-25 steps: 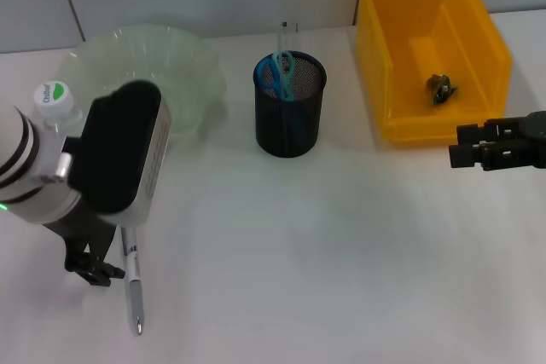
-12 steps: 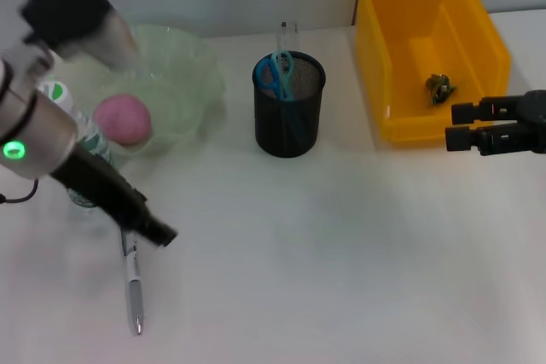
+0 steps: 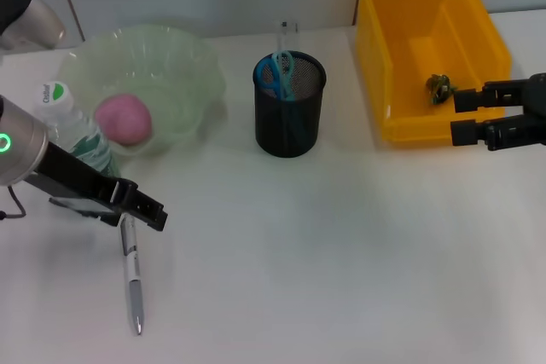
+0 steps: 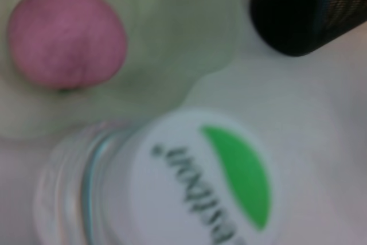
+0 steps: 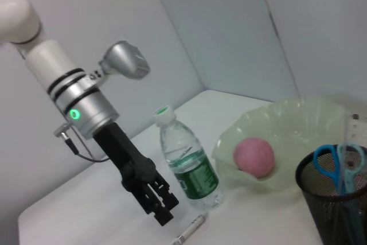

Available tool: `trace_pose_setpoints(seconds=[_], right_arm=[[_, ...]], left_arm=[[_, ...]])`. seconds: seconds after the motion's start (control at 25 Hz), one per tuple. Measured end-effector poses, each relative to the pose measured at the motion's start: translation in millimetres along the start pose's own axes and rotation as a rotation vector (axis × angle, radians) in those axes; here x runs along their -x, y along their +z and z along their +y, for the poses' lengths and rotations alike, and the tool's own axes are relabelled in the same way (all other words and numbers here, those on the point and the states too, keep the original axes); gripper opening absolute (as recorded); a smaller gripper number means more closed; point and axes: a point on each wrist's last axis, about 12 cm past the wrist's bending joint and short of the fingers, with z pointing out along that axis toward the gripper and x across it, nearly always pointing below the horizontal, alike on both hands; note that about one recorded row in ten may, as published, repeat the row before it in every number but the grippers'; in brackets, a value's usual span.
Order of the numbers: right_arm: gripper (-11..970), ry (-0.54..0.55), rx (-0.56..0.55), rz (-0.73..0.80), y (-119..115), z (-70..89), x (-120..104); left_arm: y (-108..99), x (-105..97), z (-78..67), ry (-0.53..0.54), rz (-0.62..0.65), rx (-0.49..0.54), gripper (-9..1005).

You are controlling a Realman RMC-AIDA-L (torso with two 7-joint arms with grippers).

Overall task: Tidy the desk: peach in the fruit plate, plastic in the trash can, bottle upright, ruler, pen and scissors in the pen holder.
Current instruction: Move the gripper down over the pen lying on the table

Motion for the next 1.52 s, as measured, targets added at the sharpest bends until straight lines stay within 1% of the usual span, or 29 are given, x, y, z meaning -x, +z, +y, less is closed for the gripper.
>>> trace_pose_setpoints(seconds=[0.2,0.24,0.44,0.64,0.8,1.24,1.52], right_arm=[[832,-0.023,0.008,0.001,-4,3.7,2],[831,-0.027,0.010,0.002,-5,4.4,2],[831,-0.032,0.018,0.004,-6,5.7,1],[831,-0.030,0.020,0.005,-6,6.1,0],[831,-0.026,0.019,0.005,-7,6.6,-2],[831,-0.015,0.020,0.005,-7,6.9,-3],[831,-0.011,0.023,0.006,-6,7.1,-4]], left_arm=[[9,-2,-1.5,-0.041,0.015,0.027,736],[14,-3,-0.2,-0.051,0.017,0.026,736],[22,-5,3.0,-0.061,0.016,0.034,737],[26,-9,7.0,-0.075,0.018,0.038,737],[29,-13,8.1,-0.072,0.026,0.047,737],[36,-14,3.3,-0.037,0.046,0.060,729],[37,-15,2.3,-0.033,0.054,0.059,711]])
